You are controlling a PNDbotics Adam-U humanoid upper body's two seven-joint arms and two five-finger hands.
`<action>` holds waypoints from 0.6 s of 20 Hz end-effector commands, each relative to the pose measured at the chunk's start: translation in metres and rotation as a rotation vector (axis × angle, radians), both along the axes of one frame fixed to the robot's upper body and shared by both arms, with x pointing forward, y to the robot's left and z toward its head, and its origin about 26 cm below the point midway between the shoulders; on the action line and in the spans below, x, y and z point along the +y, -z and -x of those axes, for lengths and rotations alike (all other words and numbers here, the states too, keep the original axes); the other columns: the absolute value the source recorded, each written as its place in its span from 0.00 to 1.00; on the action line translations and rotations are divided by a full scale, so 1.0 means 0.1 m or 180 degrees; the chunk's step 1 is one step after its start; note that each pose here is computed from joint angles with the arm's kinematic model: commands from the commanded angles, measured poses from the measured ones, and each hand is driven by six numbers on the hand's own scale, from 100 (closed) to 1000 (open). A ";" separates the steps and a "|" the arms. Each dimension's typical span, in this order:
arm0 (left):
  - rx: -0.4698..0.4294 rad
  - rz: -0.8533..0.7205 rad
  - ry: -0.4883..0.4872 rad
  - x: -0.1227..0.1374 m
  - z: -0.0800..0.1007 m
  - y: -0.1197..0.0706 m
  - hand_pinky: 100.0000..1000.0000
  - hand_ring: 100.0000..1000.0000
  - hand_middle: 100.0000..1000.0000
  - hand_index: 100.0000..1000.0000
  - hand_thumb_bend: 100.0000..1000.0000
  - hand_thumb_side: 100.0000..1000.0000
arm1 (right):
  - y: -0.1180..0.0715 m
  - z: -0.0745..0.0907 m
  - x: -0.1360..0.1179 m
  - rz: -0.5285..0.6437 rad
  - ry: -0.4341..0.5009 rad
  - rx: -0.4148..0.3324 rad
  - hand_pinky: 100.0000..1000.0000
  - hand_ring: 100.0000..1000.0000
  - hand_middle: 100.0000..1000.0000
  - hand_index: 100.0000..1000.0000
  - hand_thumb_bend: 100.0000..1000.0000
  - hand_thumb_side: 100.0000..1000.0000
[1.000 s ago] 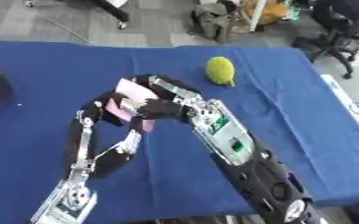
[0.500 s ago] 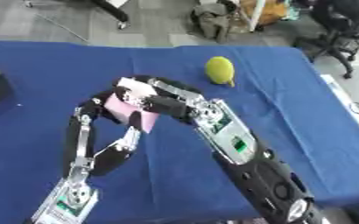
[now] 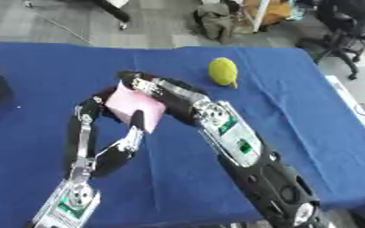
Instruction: Pick up the objects with one hand, pass them to the other hand, and then place them into the box on the other side of the table.
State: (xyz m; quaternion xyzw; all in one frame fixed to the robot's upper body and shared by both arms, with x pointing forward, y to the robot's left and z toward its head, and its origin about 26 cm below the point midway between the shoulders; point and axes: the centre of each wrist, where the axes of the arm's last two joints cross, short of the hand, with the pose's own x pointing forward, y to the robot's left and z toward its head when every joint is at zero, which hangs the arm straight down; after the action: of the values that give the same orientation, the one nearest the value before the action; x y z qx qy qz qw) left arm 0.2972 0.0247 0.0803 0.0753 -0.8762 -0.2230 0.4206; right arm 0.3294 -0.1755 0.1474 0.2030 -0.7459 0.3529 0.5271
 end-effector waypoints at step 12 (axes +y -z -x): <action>-0.0034 -0.0042 -0.0048 -0.01 0.02 0.09 0.49 0.36 0.22 0.55 0.00 0.48 | -0.24 0.00 -0.03 -0.0869 0.0743 -0.0046 0.71 0.83 0.85 1.00 0.00 0.73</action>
State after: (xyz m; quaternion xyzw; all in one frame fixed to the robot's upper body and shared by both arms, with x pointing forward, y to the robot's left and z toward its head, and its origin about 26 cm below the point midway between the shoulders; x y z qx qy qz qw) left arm 0.2957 0.0261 0.0718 0.0865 -0.8762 -0.2211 0.4193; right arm 0.3317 -0.1792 0.1518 0.1749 -0.7872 0.2003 0.5565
